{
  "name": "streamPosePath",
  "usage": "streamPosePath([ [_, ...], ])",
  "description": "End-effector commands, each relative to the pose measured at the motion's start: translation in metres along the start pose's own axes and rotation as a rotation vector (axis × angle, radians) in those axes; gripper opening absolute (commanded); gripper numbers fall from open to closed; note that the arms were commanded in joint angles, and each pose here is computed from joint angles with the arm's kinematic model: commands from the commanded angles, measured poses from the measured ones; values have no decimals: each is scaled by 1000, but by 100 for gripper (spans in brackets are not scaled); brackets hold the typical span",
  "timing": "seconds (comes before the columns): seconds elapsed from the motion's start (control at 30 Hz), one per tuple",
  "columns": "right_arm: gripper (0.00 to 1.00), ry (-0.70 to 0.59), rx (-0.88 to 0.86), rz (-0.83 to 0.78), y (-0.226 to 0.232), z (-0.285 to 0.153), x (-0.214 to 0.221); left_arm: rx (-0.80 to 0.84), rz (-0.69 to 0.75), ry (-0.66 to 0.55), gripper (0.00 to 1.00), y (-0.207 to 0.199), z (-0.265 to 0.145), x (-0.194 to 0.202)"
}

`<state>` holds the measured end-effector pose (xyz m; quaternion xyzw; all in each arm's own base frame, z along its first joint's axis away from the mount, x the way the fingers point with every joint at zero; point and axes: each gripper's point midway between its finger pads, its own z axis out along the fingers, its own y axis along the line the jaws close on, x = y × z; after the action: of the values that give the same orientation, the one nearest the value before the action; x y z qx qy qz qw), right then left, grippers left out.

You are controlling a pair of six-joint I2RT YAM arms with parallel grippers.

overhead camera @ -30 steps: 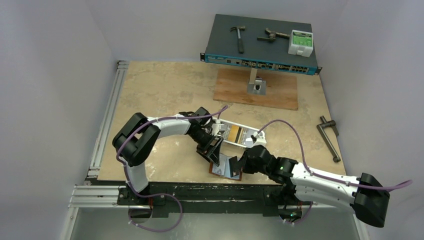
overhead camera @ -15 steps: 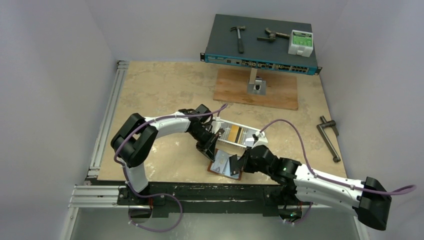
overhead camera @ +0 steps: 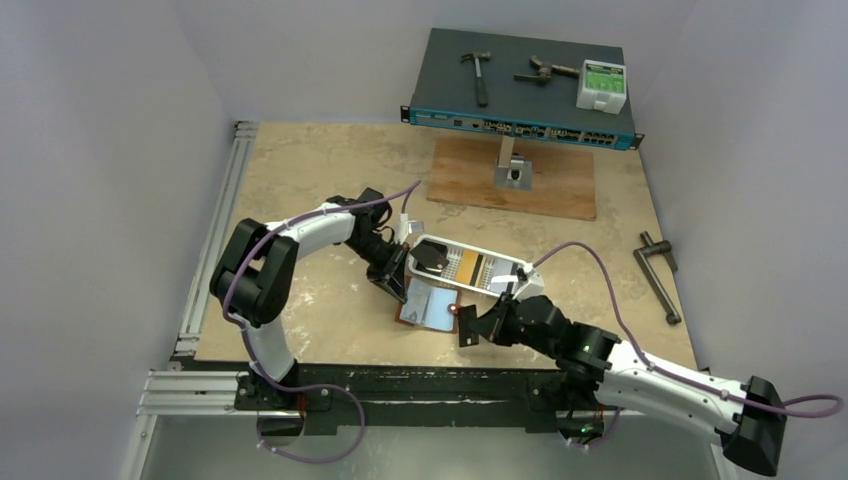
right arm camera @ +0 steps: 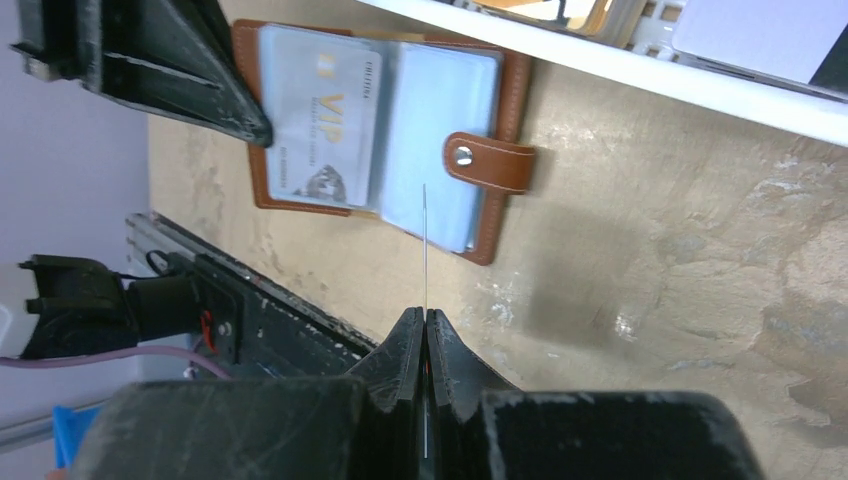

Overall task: Put the credit cards into the card holder
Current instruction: Move the card holder to the center of the board.

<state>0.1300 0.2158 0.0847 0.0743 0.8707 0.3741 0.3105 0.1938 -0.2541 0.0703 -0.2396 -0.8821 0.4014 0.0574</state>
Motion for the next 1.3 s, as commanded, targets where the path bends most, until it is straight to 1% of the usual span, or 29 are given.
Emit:
streamPosePath([
  [0.0, 0, 36, 8, -19, -1, 10, 9, -5, 17, 23, 0, -3, -10, 12],
  [0.13, 0, 86, 28, -61, 1, 19, 16, -17, 38, 29, 0, 0, -9, 13],
  [0.23, 0, 122, -5, -65, 5, 20, 24, -21, 38, 35, 0, 3, -8, 14],
  [0.4, 0, 128, -37, -32, 6, 19, 28, -29, 42, 35, 0, 6, -7, 14],
  [0.5, 0, 111, -92, -33, 14, 16, 25, -35, 42, 40, 0, 8, -7, 15],
  [0.73, 0, 152, -58, -20, 3, 19, 36, -34, 41, 40, 0, 8, -6, 14],
  [0.9, 0, 146, -68, -19, 5, 22, 35, -34, 42, 37, 0, 7, -7, 14],
  [1.27, 0, 177, -13, 7, -9, 24, 44, -34, 48, 29, 0, 6, -8, 13],
])
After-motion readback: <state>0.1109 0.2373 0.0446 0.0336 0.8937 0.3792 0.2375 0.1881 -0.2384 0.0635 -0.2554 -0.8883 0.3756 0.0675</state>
